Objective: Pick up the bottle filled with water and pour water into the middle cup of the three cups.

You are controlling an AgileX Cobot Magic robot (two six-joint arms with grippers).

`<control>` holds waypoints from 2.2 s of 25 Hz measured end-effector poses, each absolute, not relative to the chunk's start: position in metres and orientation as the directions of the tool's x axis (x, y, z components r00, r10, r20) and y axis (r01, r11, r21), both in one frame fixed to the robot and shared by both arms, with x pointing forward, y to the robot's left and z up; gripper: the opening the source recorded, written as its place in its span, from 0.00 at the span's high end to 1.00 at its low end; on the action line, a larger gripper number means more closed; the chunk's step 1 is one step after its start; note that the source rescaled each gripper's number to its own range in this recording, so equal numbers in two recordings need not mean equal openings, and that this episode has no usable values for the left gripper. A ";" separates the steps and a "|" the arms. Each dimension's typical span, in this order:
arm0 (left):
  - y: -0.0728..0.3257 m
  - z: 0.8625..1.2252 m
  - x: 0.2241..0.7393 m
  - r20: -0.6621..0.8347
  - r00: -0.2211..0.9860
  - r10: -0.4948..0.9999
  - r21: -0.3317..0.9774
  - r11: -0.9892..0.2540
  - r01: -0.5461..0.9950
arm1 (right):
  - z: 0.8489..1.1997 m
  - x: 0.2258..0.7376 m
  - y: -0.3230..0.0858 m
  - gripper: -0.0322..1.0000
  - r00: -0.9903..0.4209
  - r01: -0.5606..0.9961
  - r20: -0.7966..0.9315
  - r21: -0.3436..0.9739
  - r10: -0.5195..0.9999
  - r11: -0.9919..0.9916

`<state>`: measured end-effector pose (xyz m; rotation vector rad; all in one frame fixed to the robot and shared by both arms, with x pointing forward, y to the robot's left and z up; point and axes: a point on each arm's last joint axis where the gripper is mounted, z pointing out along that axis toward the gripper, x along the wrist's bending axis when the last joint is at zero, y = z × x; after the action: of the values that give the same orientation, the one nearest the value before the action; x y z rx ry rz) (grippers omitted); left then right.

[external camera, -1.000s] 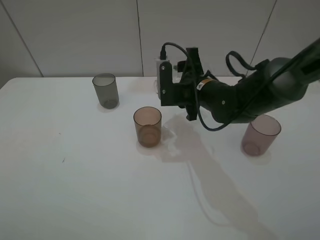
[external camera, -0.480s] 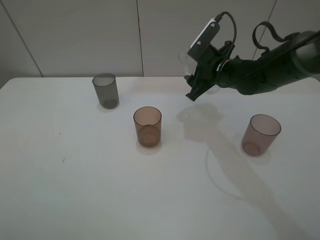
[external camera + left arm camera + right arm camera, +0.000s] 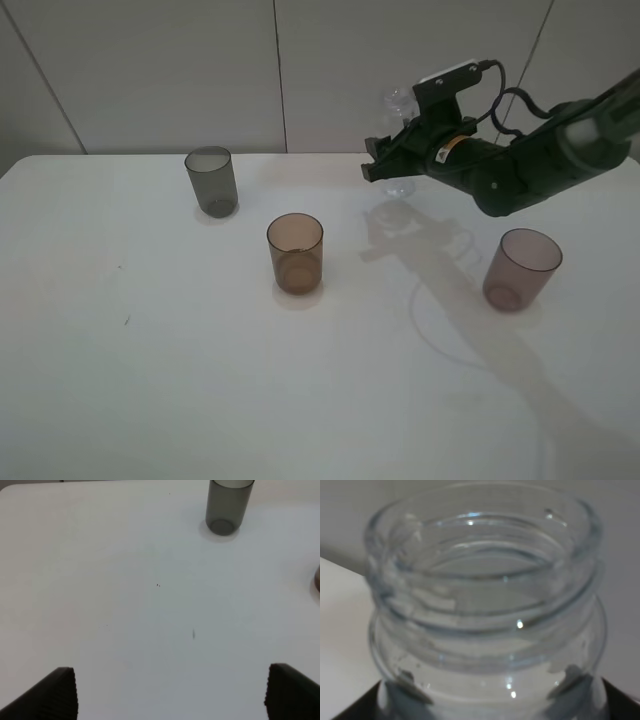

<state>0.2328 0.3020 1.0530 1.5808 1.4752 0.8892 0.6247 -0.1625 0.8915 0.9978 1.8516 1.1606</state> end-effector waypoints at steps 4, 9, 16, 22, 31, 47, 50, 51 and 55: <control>0.302 1.053 0.233 -0.019 0.081 0.997 0.893 -0.020 0.449 | 0.874 0.625 -0.162 0.95 -0.447 0.243 -0.165 0.924 0.879 0.297; 0.302 1.053 0.233 -0.019 0.081 0.997 0.893 -0.020 0.449 | 0.860 0.624 -0.162 0.95 -0.452 0.265 -0.160 0.915 0.877 0.304; 0.302 1.053 0.233 -0.019 0.081 0.997 0.893 -0.020 0.449 | 0.856 0.624 -0.162 0.78 -0.449 0.280 -0.144 0.914 0.882 0.292; 0.302 1.053 0.233 -0.019 0.081 0.997 0.893 -0.020 0.449 | 0.862 0.625 -0.162 0.06 -0.446 0.264 -0.145 0.922 0.883 0.284; 0.302 1.053 0.233 -0.019 0.081 0.997 0.893 -0.020 0.449 | 0.936 0.623 -0.163 0.00 -0.420 0.146 -0.181 0.954 0.889 0.263; 0.302 1.053 0.233 -0.019 0.081 0.997 0.893 -0.020 0.449 | 1.048 0.542 -0.273 0.00 -0.037 0.738 0.097 0.674 0.995 -0.039; 0.302 1.053 0.233 -0.019 0.081 0.997 0.893 -0.020 0.449 | 1.072 0.508 -0.297 0.00 0.030 0.787 0.042 0.615 0.999 -0.049; 0.302 1.053 0.233 -0.019 0.081 0.997 0.893 -0.020 0.449 | 1.081 0.495 -0.303 0.00 0.044 0.793 0.022 0.607 0.999 -0.048; 0.302 1.053 0.233 -0.019 0.081 0.997 0.893 -0.020 0.449 | 1.121 0.442 -0.305 0.00 0.041 0.756 -0.005 0.654 0.999 -0.027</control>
<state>0.2328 0.3020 1.0530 1.5808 1.4752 0.8892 0.4423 -0.3052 1.1206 1.8360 1.7657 0.6513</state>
